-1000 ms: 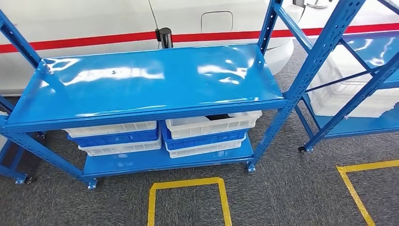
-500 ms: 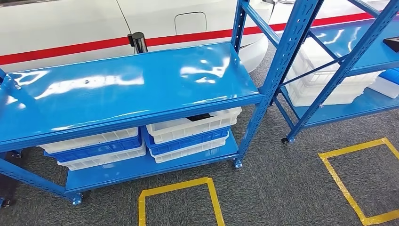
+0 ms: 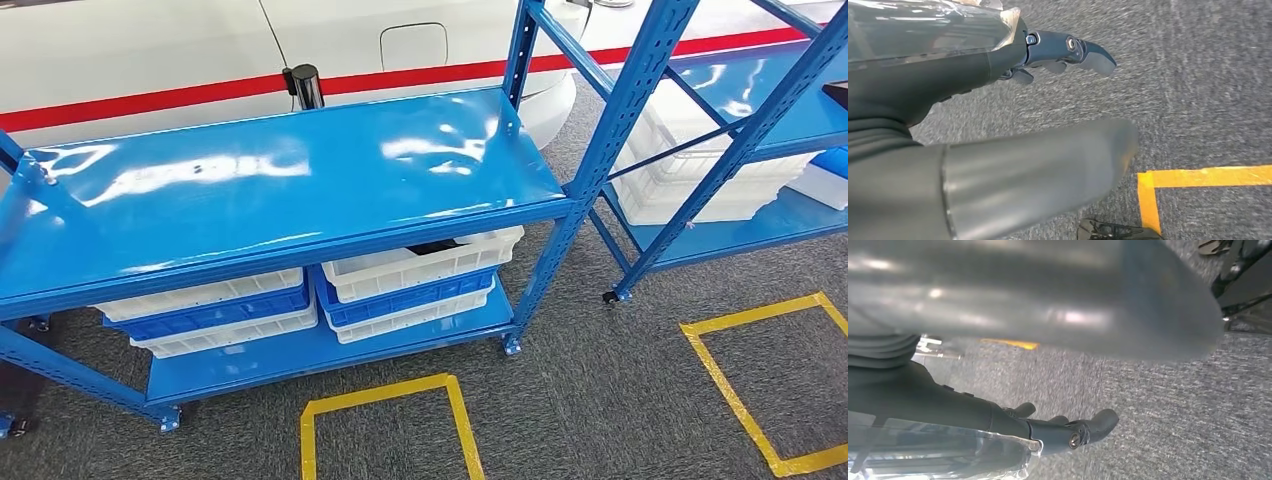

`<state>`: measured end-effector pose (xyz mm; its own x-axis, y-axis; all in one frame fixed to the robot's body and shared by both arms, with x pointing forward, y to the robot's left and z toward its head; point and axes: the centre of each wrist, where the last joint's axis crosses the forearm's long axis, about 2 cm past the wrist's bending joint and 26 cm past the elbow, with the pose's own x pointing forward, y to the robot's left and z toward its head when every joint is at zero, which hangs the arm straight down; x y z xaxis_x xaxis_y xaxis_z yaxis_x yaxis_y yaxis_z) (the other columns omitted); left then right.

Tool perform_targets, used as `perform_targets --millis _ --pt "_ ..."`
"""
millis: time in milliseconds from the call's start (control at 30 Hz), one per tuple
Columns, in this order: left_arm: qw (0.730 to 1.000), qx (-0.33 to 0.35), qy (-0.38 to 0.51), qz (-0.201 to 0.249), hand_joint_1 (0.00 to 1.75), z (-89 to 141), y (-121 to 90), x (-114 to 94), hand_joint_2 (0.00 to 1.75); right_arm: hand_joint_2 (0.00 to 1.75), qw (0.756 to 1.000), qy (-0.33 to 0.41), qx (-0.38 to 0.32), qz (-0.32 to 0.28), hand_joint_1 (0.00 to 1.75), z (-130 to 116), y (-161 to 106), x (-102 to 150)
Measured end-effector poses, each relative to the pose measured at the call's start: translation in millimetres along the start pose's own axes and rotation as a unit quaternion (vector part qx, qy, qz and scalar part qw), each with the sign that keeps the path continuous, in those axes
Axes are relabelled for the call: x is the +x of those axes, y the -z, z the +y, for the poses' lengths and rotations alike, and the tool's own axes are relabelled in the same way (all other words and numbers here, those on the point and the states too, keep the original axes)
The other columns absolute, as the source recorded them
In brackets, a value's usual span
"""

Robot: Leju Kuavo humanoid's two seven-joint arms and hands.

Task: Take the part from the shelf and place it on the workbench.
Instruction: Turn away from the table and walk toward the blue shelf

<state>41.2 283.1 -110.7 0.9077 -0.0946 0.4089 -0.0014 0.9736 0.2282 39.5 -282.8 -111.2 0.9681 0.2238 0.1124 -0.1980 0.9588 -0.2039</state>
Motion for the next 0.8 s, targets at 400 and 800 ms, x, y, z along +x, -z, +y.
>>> perform_targets --millis 400,800 --pt "0.999 -0.024 -0.021 0.033 0.0 10 -2 -12 0.0 0.0 0.998 0.049 0.031 -0.015 0.0 -1 -1 -15" --pt "0.994 -0.069 -0.046 0.069 0.0 10 -7 -23 0.0 0.0 0.993 0.098 0.062 -0.033 0.0 -2 -2 -28"
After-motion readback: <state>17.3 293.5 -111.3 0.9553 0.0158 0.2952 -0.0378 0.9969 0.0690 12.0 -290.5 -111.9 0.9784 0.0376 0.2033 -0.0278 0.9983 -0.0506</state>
